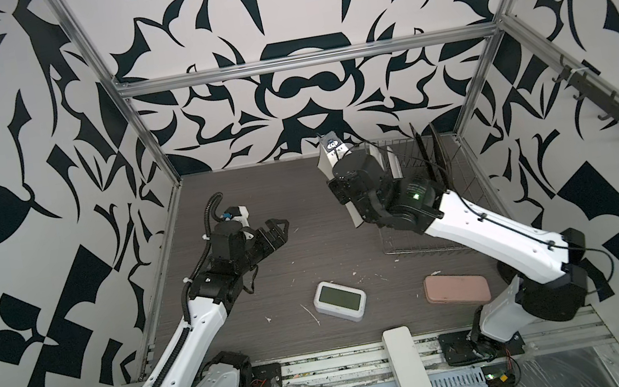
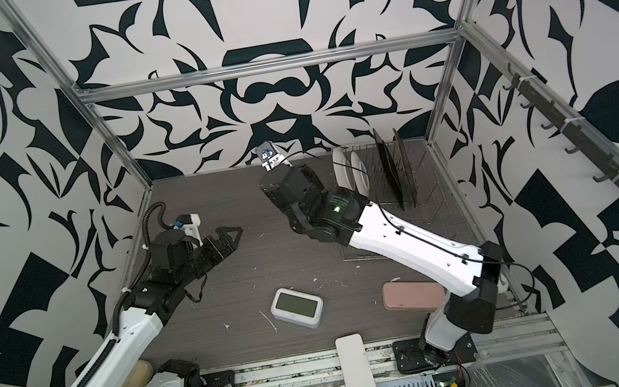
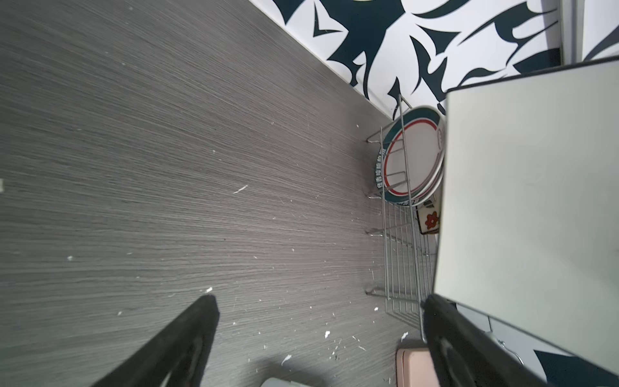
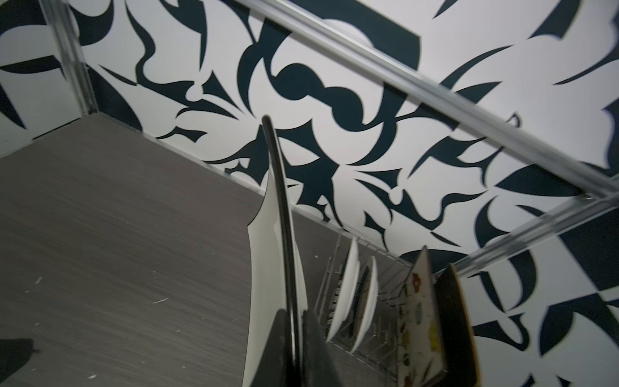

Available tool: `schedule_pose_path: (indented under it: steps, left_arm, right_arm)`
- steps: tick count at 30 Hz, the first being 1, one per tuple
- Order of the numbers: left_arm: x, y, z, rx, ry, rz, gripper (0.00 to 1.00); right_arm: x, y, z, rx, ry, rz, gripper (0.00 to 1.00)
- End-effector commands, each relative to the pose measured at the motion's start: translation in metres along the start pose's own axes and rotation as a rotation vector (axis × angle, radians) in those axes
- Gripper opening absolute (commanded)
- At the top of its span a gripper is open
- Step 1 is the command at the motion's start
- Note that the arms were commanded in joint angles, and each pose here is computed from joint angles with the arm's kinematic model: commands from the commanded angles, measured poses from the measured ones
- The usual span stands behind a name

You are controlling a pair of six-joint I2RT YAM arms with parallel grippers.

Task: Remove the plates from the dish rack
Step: 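Lift the white square plate upward out of the rack with the right gripper, then carry the white square plate toward the left gripper while the left gripper reaches toward it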

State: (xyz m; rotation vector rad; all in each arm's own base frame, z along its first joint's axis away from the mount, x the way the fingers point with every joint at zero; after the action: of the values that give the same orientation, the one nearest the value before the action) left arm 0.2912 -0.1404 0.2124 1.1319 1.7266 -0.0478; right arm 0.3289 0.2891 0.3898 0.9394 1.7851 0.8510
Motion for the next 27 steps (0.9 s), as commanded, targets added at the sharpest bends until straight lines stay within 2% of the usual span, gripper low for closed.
schedule_pose_path:
  steps: [1,6,13,21,27]
  left_arm:
    - [0.004,-0.003,-0.006,0.023,-0.037,-0.032,0.99]
    - [0.018,0.000,-0.008,0.074,-0.059,-0.112,1.00]
    - [0.039,0.007,-0.013,0.066,-0.120,-0.231,1.00]
    - [0.049,0.007,-0.012,0.093,-0.124,-0.272,1.00]
    - [0.051,0.007,-0.011,0.094,-0.114,-0.281,0.99]
  right_arm:
    - [-0.007,0.056,-0.012,-0.172,0.043,0.242,0.00]
    - [0.039,0.054,0.015,-0.131,0.162,0.283,0.00]
    - [0.079,0.040,0.049,-0.076,0.285,0.371,0.00]
    - [0.081,0.021,0.079,-0.013,0.425,0.533,0.00]
    - [0.065,0.007,0.093,-0.012,0.553,0.718,0.00]
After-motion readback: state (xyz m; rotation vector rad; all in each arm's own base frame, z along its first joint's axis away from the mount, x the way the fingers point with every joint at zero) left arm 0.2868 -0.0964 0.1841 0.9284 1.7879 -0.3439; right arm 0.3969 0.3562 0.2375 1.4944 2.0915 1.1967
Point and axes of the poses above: each gripper's point midway between its finger pads, its own z axis out along the fingers, its own x axis along the line the jaws close on, y = z × x, the point moved 1 cm from there along -z, back along the fingers, and after that the axes turned 7 degrees about -z, right-handed, at the moved point
